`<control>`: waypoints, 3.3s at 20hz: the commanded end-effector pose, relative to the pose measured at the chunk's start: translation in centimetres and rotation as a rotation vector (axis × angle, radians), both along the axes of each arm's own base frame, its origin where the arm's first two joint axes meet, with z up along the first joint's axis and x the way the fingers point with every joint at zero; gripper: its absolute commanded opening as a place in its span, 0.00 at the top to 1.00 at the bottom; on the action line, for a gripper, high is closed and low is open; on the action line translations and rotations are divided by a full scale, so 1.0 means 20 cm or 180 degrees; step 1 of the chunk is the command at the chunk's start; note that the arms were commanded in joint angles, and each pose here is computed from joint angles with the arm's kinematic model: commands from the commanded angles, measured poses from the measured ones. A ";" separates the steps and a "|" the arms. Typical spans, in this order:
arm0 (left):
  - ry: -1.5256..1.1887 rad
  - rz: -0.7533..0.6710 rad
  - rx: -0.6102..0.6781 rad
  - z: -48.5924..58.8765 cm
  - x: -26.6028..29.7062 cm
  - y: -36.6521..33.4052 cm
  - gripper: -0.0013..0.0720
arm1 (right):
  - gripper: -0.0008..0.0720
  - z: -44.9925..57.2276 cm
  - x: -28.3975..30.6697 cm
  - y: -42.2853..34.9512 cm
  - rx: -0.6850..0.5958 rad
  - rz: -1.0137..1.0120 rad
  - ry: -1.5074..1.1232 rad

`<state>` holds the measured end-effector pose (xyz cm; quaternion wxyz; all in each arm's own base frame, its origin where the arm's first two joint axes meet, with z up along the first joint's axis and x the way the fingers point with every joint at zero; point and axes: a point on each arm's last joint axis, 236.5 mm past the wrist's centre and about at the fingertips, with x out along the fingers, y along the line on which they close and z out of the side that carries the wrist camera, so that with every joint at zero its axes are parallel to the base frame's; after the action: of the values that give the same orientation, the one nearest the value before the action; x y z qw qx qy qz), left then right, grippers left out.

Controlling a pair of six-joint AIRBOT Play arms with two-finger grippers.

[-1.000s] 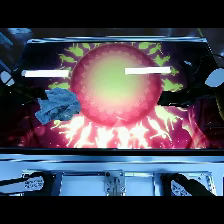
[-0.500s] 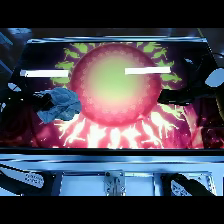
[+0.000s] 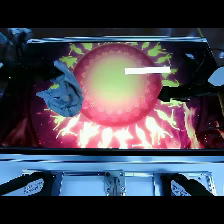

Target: Fold the shirts.

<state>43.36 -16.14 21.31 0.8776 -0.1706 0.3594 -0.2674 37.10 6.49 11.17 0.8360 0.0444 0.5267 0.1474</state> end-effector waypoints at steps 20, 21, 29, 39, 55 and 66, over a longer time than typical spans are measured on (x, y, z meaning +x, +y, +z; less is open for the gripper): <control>0.1751 -0.0223 -0.0472 -0.83 -0.17 -0.32 0.09 | 0.04 -0.03 -0.47 -0.27 -0.0161 -0.0257 0.0625; 0.1816 -0.0099 -0.0488 -0.89 -0.14 -0.25 0.11 | 0.04 -0.10 -0.47 -0.25 0.0089 -0.0292 0.0738; 0.2373 -0.0042 -0.0839 -1.40 -0.04 -0.47 0.11 | 0.04 -0.50 -0.36 -0.18 0.0855 -0.0496 0.1404; 0.2482 -0.0257 -0.0956 -1.57 0.02 -0.72 0.11 | 0.04 -0.70 -0.23 -0.08 0.1013 -0.0485 0.1524; 0.2297 -0.0342 -0.0995 -1.54 0.10 -0.77 0.94 | 0.04 -0.95 -0.33 0.04 0.0575 -0.0160 0.1871; 0.1437 -0.0481 -0.0197 -1.16 0.18 -0.56 0.94 | 0.90 -0.91 -0.29 0.14 0.0865 -0.0029 0.1799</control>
<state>46.46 -29.72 -4.46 0.7044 -0.2889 0.5707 -0.3077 31.29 8.98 -8.74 0.6329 0.2088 0.7260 0.1696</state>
